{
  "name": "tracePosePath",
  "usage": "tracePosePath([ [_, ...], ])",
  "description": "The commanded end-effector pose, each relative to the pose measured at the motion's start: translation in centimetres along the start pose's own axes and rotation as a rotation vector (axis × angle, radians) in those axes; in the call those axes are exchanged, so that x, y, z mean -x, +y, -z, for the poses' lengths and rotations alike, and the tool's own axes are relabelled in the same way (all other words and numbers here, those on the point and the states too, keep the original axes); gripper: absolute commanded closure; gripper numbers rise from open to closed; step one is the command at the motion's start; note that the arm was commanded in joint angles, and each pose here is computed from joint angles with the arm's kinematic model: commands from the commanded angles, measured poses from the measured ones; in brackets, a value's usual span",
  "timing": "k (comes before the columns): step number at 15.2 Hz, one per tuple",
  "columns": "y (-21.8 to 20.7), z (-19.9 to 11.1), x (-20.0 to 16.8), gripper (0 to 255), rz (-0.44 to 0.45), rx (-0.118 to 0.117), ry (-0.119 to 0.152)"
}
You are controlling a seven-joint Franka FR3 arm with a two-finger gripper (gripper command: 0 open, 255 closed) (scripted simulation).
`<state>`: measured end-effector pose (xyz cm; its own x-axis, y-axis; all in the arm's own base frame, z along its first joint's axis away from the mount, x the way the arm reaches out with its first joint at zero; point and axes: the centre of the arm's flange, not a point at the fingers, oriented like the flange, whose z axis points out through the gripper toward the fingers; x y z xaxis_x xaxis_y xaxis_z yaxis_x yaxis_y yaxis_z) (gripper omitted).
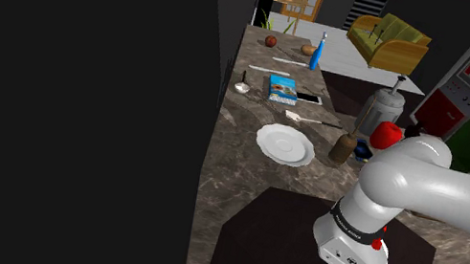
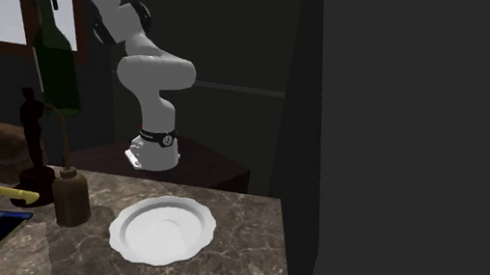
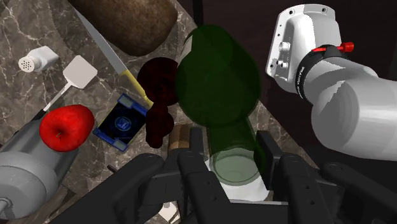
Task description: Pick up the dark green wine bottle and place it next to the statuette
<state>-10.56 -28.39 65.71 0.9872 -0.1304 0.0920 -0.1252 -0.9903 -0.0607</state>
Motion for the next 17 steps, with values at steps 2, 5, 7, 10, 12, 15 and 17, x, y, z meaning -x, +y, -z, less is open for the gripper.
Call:
tracePosePath([
  [2, 0.1, -1.6, 0.2, 255, 0.0, 0.0, 0.0],
  [5, 0.2, -3.2, 0.3, 255, 0.0, 0.0, 0.0],
  [7, 0.2, -4.2, 0.4, 255, 0.0, 0.0, 0.0],
  [10, 0.3, -5.8, 0.6, 255, 0.0, 0.0, 0.0],
  [12, 0.4, -6.8, 0.7, 255, 0.0, 0.0, 0.0],
  [15, 0.5, -8.4, 0.8, 255, 0.0, 0.0, 0.0],
  [17, 0.5, -9.5, 0.9, 255, 0.0, 0.0, 0.0],
])
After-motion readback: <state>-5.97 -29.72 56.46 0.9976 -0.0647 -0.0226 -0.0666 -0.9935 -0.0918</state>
